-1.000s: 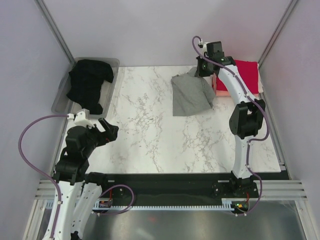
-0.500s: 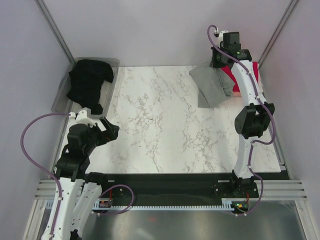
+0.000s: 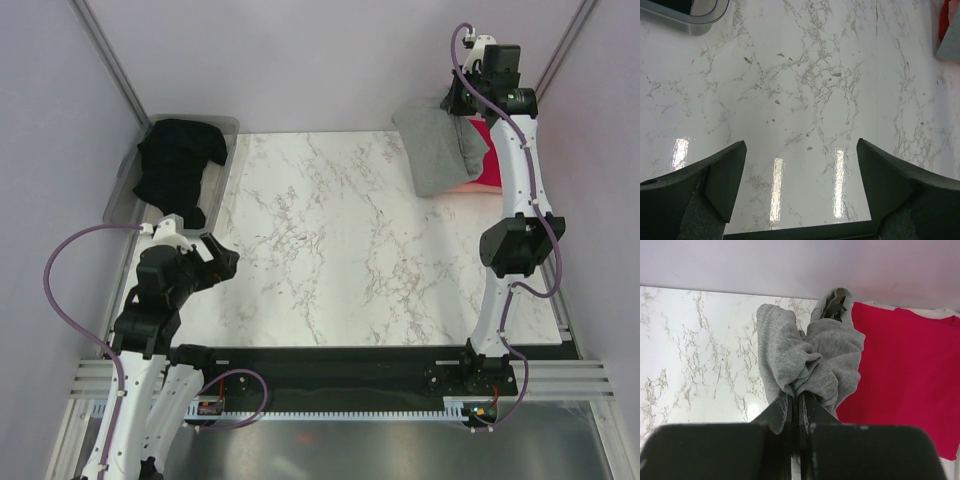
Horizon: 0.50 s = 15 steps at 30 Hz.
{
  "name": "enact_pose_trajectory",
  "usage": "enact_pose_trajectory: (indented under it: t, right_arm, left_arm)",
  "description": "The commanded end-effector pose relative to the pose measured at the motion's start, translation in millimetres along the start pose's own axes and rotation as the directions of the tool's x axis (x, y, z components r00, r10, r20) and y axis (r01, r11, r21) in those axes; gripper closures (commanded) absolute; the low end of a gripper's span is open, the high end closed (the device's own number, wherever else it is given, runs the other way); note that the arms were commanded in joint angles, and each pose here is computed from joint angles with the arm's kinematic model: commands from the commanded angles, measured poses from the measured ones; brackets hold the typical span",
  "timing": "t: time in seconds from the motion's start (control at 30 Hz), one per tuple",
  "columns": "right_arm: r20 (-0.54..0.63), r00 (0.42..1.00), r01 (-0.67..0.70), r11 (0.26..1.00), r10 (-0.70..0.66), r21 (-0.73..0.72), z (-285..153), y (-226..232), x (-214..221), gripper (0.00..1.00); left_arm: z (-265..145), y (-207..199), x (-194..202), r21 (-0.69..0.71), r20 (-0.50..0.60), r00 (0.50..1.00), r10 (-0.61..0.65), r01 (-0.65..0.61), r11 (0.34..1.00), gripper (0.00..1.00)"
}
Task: Fold and stack the t-shirts
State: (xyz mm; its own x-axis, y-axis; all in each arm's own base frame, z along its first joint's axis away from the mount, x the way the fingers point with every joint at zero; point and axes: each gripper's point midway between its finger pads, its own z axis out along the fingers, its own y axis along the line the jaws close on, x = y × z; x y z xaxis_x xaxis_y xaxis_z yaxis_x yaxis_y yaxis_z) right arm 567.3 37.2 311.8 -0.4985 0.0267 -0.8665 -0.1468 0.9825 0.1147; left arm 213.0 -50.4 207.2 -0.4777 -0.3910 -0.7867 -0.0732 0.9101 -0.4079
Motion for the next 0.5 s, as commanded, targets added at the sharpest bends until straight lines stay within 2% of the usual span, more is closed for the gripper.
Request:
enact_pose_trajectory:
  t: [0.0, 0.47]
  right_arm:
    - [0.21, 0.978, 0.014, 0.999, -0.004, -0.045, -55.8, 7.1, -69.9, 1.0]
    - [0.313, 0.945, -0.064, 0.993, 0.093, -0.103, -82.7, -16.9, -101.0, 1.0]
  left_arm:
    - [-2.2, -1.0, -9.6, -0.012, 0.027, 0.999, -0.018, 0.019, 1.0, 0.02]
    - [-0.3, 0.1, -7.9, -0.019, 0.016, 1.0, -0.022, 0.023, 1.0, 0.03]
